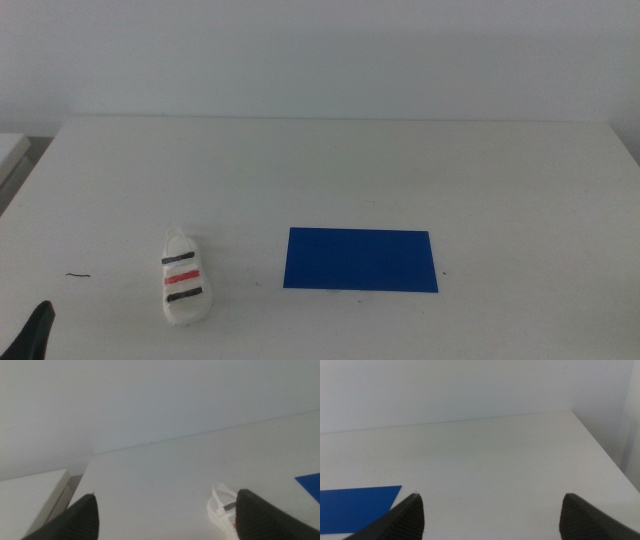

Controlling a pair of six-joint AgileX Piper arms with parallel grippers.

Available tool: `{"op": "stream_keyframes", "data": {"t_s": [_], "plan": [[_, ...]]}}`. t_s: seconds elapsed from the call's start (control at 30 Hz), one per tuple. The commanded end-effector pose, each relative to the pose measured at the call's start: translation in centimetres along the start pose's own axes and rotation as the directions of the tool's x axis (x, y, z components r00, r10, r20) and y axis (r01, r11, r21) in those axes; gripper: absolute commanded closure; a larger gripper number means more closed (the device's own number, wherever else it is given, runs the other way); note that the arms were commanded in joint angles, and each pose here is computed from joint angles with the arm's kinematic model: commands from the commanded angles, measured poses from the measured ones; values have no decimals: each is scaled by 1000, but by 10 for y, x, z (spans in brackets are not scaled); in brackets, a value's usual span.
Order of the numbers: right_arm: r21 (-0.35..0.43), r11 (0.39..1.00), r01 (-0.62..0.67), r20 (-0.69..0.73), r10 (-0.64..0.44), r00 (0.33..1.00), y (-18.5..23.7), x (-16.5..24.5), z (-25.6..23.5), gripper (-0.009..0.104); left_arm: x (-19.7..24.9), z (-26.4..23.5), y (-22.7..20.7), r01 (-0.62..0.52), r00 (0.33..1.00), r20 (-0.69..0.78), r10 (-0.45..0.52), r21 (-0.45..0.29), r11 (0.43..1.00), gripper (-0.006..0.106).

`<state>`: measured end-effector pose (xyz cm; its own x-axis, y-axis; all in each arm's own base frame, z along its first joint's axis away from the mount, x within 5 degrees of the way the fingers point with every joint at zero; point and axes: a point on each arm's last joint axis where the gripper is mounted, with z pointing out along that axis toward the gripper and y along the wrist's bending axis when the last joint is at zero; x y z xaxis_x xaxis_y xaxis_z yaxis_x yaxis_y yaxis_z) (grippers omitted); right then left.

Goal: Use one arm to grab the shoe from the table and place it on the mat.

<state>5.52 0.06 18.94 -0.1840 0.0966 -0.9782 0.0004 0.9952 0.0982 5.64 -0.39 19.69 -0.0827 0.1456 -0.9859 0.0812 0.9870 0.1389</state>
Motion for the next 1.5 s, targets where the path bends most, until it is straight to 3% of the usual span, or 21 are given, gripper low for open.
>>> {"op": "stream_keyframes", "data": {"t_s": [0.0, 0.17, 0.23, 0.33, 0.4, 0.5, 0.6, 0.67, 0.77, 0.87, 1.07, 1.47], "plan": [[3, 1000, 12, 9, -12, 1000, 0, 0, 0, 16, -1, 0, 0, 42, 999, 13, -42, 5, 999, 7], [3, 1000, 12, 9, -12, 1000, 0, 0, 0, 16, -63, 12, 7, 215, 947, -246, -208, -1, 977, 7], [3, 1000, 12, 9, -12, 1000, 0, 0, 0, 16, -91, 24, 9, 290, 860, -430, -274, -31, 957, 7], [3, 1000, 12, 9, -12, 1000, 0, 0, 0, 16, -122, 49, 12, 344, 666, -665, -338, -128, 930, 7], [3, 1000, 12, 9, -12, 1000, 0, 0, 0, 16, -137, 71, 14, 364, 549, -746, -378, -194, 911, 7], [3, 1000, 12, 9, -12, 1000, 0, 0, 0, 16, -150, 109, 9, 386, 455, -806, -380, -206, 899, 7], [3, 1000, 12, 9, -12, 1000, 0, 0, 0, 16, -152, 152, -6, 380, 442, -834, -331, -160, 911, 7], [3, 1000, 12, 9, -12, 1000, 0, 0, 0, 16, -144, 175, -18, 353, 366, -872, -324, -192, 916, 7], [3, 1000, 12, 9, -12, 1000, 0, 0, 0, 16, -132, 206, -40, 302, 343, -897, -279, -176, 937, 7], [3, 1000, 12, 9, -12, 1000, 0, 0, 0, 16, -108, 228, -53, 273, 262, -913, -313, -241, 931, 7], [3, 1000, 12, 9, -12, 1000, 0, 0, 0, 16, -59, 259, -70, 268, 180, -928, -326, -273, 924, 7], [3, 1000, 12, 9, -12, 1000, 0, 0, 0, 16, 0, 258, -75, 310, 231, -886, -403, -326, 893, 7]]}}
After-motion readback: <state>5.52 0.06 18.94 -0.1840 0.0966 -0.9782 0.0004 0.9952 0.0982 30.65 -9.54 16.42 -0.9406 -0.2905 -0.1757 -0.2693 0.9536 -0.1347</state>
